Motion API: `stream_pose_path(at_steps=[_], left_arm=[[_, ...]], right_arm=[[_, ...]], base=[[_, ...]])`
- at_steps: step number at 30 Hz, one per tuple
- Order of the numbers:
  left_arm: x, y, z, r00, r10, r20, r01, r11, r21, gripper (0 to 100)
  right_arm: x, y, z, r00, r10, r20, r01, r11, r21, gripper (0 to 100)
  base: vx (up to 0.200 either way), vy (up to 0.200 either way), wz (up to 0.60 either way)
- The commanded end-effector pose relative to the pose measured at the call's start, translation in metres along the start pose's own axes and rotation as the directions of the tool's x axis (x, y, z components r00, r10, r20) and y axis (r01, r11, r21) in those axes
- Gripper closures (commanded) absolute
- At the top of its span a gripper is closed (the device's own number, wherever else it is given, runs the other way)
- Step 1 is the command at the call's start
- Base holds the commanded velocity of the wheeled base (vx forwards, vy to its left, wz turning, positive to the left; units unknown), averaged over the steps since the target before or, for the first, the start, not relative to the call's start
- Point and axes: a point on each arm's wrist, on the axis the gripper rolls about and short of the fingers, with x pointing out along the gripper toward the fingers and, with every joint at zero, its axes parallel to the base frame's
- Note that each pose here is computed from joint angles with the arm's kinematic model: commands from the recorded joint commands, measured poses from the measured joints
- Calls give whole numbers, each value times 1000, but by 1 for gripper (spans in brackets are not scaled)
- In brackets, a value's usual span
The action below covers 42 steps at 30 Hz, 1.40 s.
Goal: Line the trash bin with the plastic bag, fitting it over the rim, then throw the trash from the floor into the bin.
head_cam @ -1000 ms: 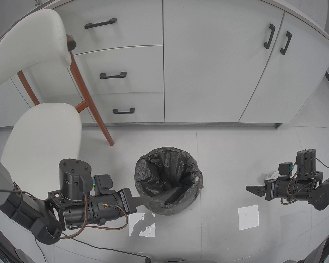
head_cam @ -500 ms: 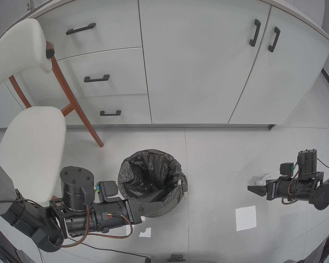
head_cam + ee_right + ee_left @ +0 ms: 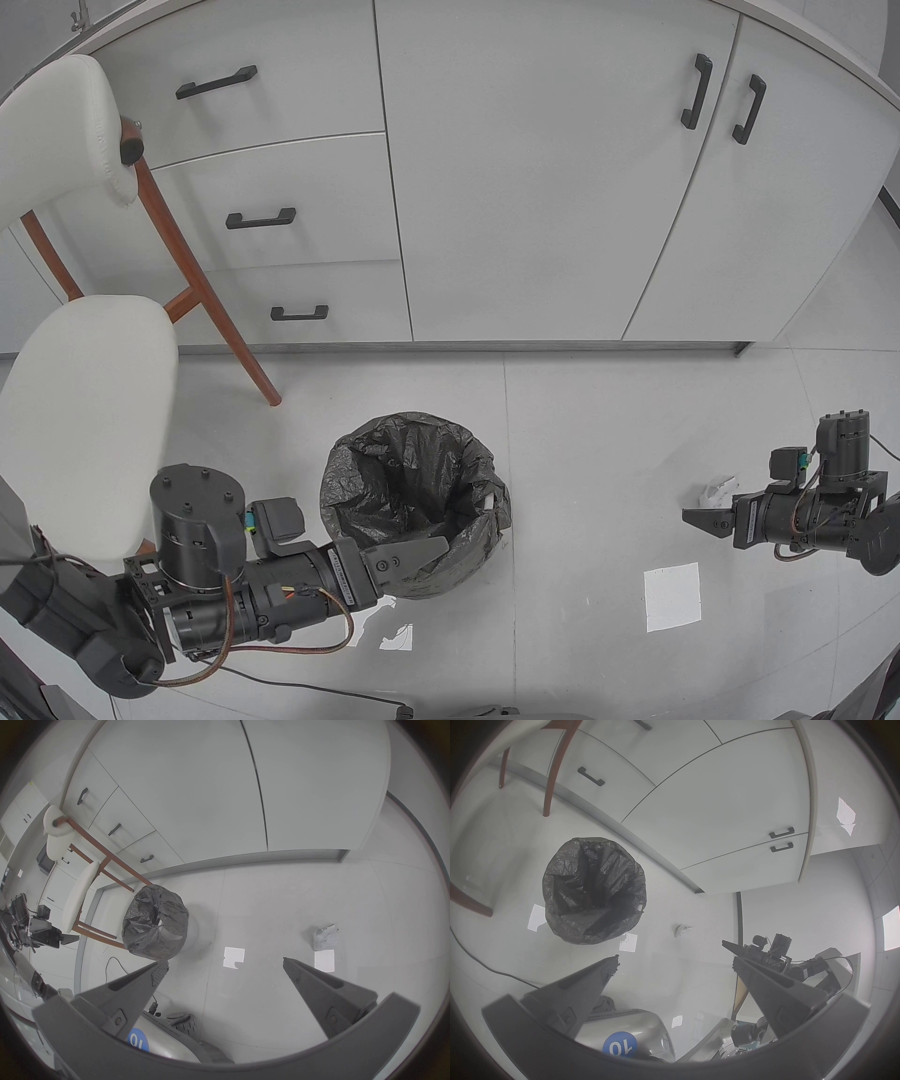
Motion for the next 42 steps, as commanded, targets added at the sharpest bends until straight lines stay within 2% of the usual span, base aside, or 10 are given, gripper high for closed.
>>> stream_pose_path(at_steps=[1, 9, 19, 30, 34, 37, 39, 42], left_arm=[[-5, -4, 1, 1000, -19, 13, 19, 1000, 6, 0], [-8, -8, 3, 999, -37, 25, 37, 999, 13, 0], [7, -7, -4, 1000, -23, -22, 23, 1000, 15, 0], [23, -11, -4, 999, -25, -32, 26, 999, 22, 0], [35, -10, -2, 1000, 20, 11, -20, 1000, 23, 0], [38, -11, -3, 999, 36, 29, -37, 999, 27, 0], [39, -11, -4, 999, 40, 31, -41, 999, 28, 0], [41, -12, -6, 999, 39, 22, -39, 999, 31, 0]], right_arm=[[0, 0, -4, 1000, -1, -11, 1, 1000, 3, 0], [-10, 3, -8, 1000, 1, -5, -1, 1000, 0, 0], [-10, 4, -10, 1000, 7, -15, -7, 1000, -9, 0], [-5, 1, -10, 1000, 0, -26, -1, 1000, -23, 0], [-2, -1, -8, 1000, -3, -24, 2, 1000, -28, 0], [7, -10, -10, 998, -22, -51, 21, 999, -31, 0], [21, -19, -12, 997, -35, -66, 31, 997, -69, 0], [42, -27, -14, 997, -40, -66, 34, 996, -86, 0]], base=[[0, -200, 0], [0, -200, 0], [0, -200, 0], [0, 0, 0], [0, 0, 0], [0, 0, 0], [0, 0, 0], [0, 0, 0]])
